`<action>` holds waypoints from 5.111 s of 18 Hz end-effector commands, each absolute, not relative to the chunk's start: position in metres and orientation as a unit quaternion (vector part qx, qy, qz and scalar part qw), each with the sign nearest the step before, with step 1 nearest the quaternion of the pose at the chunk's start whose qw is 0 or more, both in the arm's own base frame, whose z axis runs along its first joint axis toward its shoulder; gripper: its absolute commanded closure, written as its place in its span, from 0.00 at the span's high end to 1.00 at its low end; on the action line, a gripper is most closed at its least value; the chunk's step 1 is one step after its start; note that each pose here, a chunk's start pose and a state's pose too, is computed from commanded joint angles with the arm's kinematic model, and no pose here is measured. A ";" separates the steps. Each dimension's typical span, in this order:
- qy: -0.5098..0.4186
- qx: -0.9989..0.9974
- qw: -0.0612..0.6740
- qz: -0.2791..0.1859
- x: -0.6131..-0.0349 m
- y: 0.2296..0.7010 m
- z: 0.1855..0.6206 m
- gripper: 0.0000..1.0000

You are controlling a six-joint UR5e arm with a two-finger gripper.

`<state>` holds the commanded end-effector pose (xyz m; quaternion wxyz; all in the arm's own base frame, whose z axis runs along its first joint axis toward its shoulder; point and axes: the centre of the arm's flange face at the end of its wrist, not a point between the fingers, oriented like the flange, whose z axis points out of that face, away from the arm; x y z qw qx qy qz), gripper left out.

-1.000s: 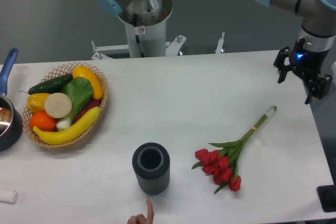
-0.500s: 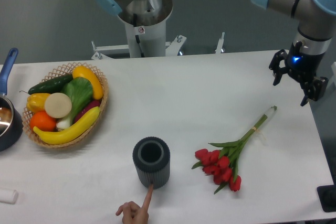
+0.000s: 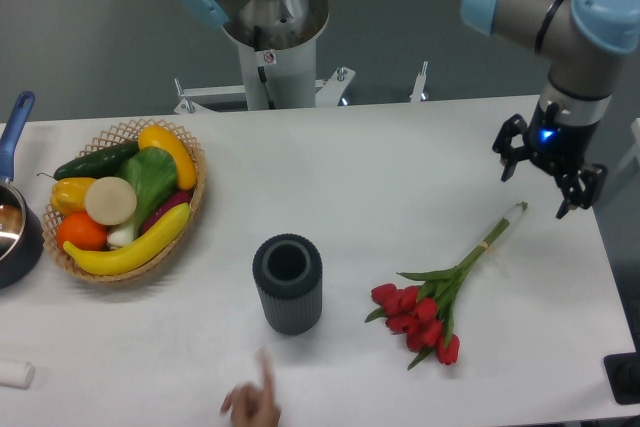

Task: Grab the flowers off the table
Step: 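Lower the open gripper toward the green stems of the red tulips, then close the gripper around the tulip stems, then lift the gripped tulip bunch up off the table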

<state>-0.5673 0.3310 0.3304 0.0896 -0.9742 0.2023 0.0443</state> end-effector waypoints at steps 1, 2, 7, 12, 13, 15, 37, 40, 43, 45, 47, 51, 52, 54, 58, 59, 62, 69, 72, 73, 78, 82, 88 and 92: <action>0.196 -0.976 0.090 0.034 -0.563 0.335 0.319 1.00; 0.192 -0.977 0.089 0.028 -0.561 0.339 0.314 1.00; 0.163 -0.982 0.089 0.028 -0.565 0.358 0.291 1.00; 0.137 -0.986 0.088 0.017 -0.571 0.368 0.275 1.00; 0.140 -0.986 0.088 0.014 -0.569 0.371 0.271 1.00; 0.142 -0.986 0.087 0.006 -0.565 0.374 0.263 1.00; 0.168 -0.985 0.045 -0.014 -0.549 0.378 0.190 0.99; 0.169 -0.985 0.047 -0.005 -0.550 0.380 0.191 0.83; 0.168 -0.985 0.047 -0.004 -0.550 0.380 0.191 0.64; 0.165 -0.985 0.047 -0.004 -0.550 0.380 0.192 0.55; 0.162 -0.986 0.049 0.000 -0.551 0.379 0.195 0.38; 0.161 -0.986 0.051 0.004 -0.552 0.379 0.202 0.27; 0.161 -0.986 0.052 0.004 -0.552 0.379 0.202 0.24; 0.159 -0.986 0.052 0.004 -0.552 0.378 0.203 0.21; 0.146 -0.988 0.057 0.013 -0.554 0.378 0.215 0.18; 0.145 -0.988 0.059 0.017 -0.556 0.377 0.219 0.18; 0.123 -0.985 0.115 0.024 -0.553 0.384 0.246 0.18; 0.090 -0.963 0.251 0.033 -0.557 0.365 0.308 0.18; 0.049 -0.944 0.325 0.027 -0.550 0.354 0.346 0.18; 0.044 -0.934 0.354 0.024 -0.548 0.352 0.359 0.18; 0.015 -0.880 0.476 0.000 -0.535 0.335 0.408 0.18; 0.000 -0.863 0.505 -0.014 -0.524 0.334 0.425 0.18; -0.002 -0.852 0.524 -0.021 -0.521 0.336 0.438 0.18; 0.005 -0.844 0.536 -0.028 -0.517 0.343 0.443 0.18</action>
